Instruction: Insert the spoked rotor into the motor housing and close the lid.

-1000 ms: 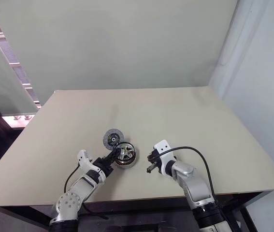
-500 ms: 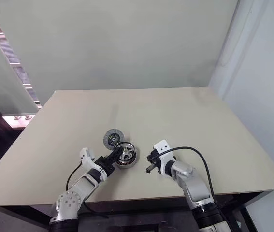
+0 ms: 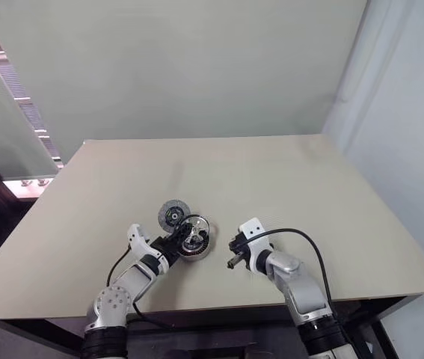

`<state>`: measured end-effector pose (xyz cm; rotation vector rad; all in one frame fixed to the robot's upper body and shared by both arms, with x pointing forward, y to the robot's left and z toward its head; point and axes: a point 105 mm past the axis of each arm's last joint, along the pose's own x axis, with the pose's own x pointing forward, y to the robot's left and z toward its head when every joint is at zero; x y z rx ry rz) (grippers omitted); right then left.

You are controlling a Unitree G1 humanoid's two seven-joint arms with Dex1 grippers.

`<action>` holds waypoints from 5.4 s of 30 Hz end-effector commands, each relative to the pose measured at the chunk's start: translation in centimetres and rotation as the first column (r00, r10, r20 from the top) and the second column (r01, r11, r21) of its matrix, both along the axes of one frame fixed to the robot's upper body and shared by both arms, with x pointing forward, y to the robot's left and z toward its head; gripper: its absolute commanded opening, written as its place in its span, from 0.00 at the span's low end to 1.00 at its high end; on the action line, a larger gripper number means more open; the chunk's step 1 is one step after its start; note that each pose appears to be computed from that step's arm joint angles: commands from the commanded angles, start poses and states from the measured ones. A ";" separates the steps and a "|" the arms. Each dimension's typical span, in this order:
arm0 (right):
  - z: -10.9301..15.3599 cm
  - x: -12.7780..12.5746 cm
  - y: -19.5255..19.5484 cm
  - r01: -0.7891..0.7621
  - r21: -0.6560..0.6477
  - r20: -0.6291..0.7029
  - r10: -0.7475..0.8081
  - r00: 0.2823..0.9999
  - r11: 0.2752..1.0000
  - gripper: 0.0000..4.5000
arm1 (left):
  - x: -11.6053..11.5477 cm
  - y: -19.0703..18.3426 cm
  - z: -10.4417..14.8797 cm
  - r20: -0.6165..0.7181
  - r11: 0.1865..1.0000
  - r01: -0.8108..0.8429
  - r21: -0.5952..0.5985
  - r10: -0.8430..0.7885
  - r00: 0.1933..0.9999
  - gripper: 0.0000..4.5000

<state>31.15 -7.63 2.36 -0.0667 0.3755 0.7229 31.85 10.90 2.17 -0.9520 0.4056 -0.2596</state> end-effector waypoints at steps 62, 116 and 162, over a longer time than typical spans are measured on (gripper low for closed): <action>3.0 1.7 1.6 0.256 0.420 -0.308 -0.128 0.943 0.871 0.99 | -1.0 5.7 6.0 0.267 0.977 -0.047 0.209 -0.011 0.963 1.00; 11.3 4.8 3.5 0.144 0.353 0.437 -0.299 0.848 0.924 0.01 | -1.5 7.2 5.0 0.230 0.967 -0.054 0.251 -0.006 0.973 1.00; 10.3 2.4 5.4 0.004 0.100 0.750 -0.078 0.656 0.995 0.01 | -1.7 3.3 8.2 0.458 0.769 0.061 0.637 -0.441 0.772 1.00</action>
